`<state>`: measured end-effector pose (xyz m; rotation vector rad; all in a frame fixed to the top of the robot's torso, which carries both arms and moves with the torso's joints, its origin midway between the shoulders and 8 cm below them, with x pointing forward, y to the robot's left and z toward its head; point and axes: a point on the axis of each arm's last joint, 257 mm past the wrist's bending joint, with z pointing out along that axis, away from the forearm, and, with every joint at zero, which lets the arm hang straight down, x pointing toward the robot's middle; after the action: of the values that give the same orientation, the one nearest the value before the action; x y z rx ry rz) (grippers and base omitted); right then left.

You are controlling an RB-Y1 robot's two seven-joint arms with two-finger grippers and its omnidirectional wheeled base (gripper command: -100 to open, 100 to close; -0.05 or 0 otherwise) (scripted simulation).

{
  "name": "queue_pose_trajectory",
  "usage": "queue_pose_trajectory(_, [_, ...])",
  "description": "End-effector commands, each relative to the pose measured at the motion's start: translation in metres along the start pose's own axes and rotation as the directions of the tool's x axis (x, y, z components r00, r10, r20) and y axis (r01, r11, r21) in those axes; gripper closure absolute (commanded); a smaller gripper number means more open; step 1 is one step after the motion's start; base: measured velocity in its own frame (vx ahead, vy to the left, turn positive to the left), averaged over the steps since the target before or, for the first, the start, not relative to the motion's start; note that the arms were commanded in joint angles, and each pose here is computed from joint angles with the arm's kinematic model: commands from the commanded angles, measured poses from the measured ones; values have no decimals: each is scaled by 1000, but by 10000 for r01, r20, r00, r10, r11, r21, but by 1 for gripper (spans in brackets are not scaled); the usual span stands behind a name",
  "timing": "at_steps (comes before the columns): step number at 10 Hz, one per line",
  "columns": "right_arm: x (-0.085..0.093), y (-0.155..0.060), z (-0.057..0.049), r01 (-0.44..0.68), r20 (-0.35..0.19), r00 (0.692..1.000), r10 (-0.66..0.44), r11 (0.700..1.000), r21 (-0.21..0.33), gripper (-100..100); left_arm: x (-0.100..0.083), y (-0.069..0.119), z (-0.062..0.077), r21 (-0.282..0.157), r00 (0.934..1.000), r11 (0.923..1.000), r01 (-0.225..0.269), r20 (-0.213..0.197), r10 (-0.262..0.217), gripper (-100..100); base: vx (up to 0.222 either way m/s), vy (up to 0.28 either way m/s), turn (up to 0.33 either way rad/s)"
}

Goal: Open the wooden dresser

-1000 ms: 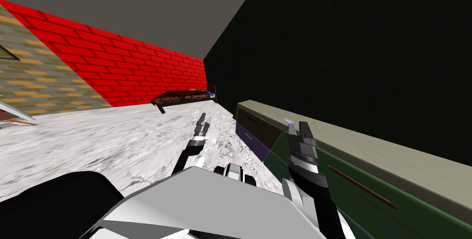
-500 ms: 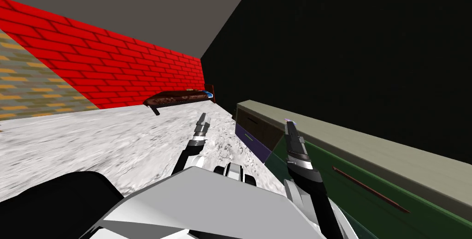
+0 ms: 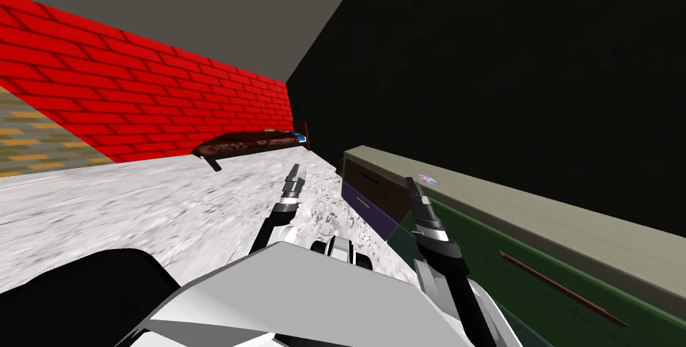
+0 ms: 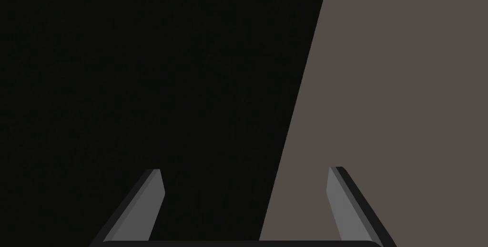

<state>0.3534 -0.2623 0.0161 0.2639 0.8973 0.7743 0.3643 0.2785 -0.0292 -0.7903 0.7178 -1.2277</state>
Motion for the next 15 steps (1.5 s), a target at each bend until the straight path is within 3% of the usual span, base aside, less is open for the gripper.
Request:
queue_pose_trajectory(1, [8,-8,-1,956,-295,9950,-953,9954,58,-100,0,0,0,-1,10000,10000,0,0,0,0,58,66,-60])
queue_pose_trajectory(7, [29,-31,-4,3379,-1090,9357,-3355,9412,39,-100,0,0,0,-1,10000,10000,0,0,0,0,78,77,-80])
queue_pose_trajectory(11, [44,-49,-7,4997,-1620,8536,-4951,8661,-138,-100,0,0,0,-1,10000,10000,-1,0,1,0,93,84,-93])
queue_pose_trajectory(12, [51,-59,-9,5511,-1884,8171,-5448,8342,-221,-100,0,0,0,0,10000,10000,-1,0,1,0,84,96,-113])
queue_pose_trajectory(13, [51,-59,-9,5725,-1877,8023,-5667,8195,-271,-100,0,0,0,-1,10000,10000,0,0,0,0,68,86,-63])
queue_pose_trajectory(14, [58,-69,-11,6193,-2137,7617,-6117,7843,-374,-100,0,0,0,1,10000,10000,0,0,0,0,77,94,-122])
queue_pose_trajectory(15, [58,-69,-11,6397,-2126,7446,-6327,7674,-432,-100,0,0,0,0,10000,10000,0,0,0,0,72,79,-80])
